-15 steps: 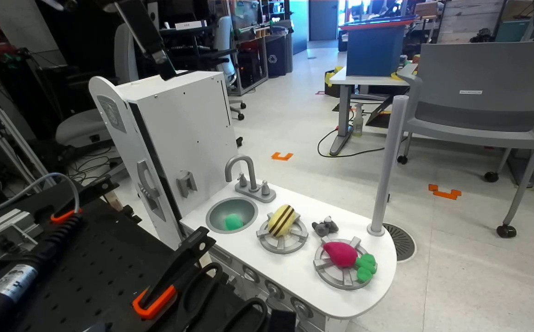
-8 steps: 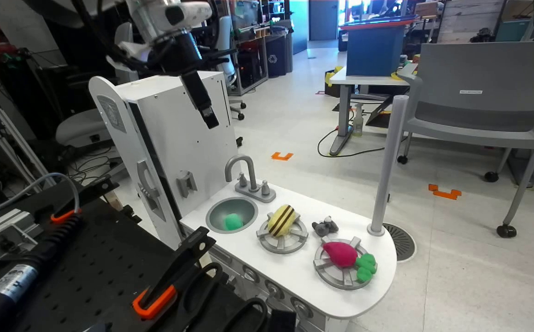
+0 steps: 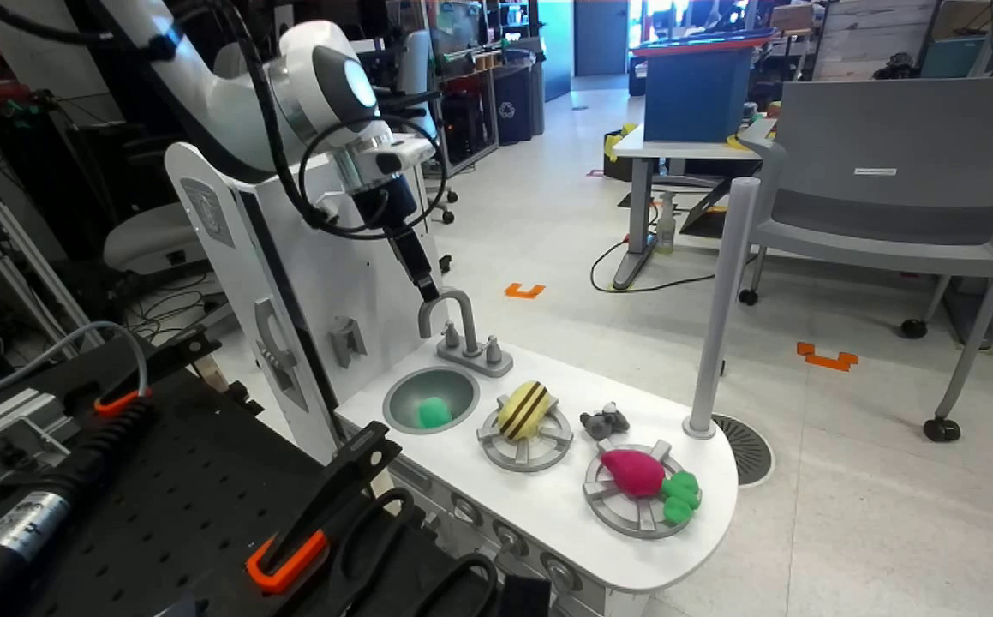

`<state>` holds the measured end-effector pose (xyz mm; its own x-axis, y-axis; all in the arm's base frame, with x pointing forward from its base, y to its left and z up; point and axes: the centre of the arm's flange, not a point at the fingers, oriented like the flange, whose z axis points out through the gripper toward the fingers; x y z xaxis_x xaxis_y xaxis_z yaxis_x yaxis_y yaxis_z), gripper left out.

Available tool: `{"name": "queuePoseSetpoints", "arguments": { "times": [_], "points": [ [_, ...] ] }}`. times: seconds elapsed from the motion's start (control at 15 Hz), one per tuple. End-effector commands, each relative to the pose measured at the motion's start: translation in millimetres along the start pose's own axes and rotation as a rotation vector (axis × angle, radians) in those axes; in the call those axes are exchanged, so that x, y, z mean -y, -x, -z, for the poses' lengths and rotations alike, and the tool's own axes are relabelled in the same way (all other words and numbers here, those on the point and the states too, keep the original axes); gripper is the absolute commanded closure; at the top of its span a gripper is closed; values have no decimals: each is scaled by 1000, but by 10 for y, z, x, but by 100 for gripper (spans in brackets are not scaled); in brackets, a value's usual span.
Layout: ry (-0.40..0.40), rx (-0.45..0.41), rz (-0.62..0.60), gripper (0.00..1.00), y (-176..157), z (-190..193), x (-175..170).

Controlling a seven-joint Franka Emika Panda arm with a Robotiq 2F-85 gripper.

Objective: Push the faucet of the sink to the right.

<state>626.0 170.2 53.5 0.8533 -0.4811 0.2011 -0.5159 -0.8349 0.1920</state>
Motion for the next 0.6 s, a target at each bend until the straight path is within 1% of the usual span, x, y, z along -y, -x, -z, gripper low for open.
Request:
{"name": "queuePoseSetpoints", "arguments": {
  "times": [0.0,0.27,0.4,0.53],
  "points": [
    [-35,-15,42,0,-150,-417,624],
    [-36,-23,95,0,-200,-685,756],
    [-47,-36,110,0,-206,-718,802],
    [-52,-31,115,0,-204,-717,797]
  ]
}}
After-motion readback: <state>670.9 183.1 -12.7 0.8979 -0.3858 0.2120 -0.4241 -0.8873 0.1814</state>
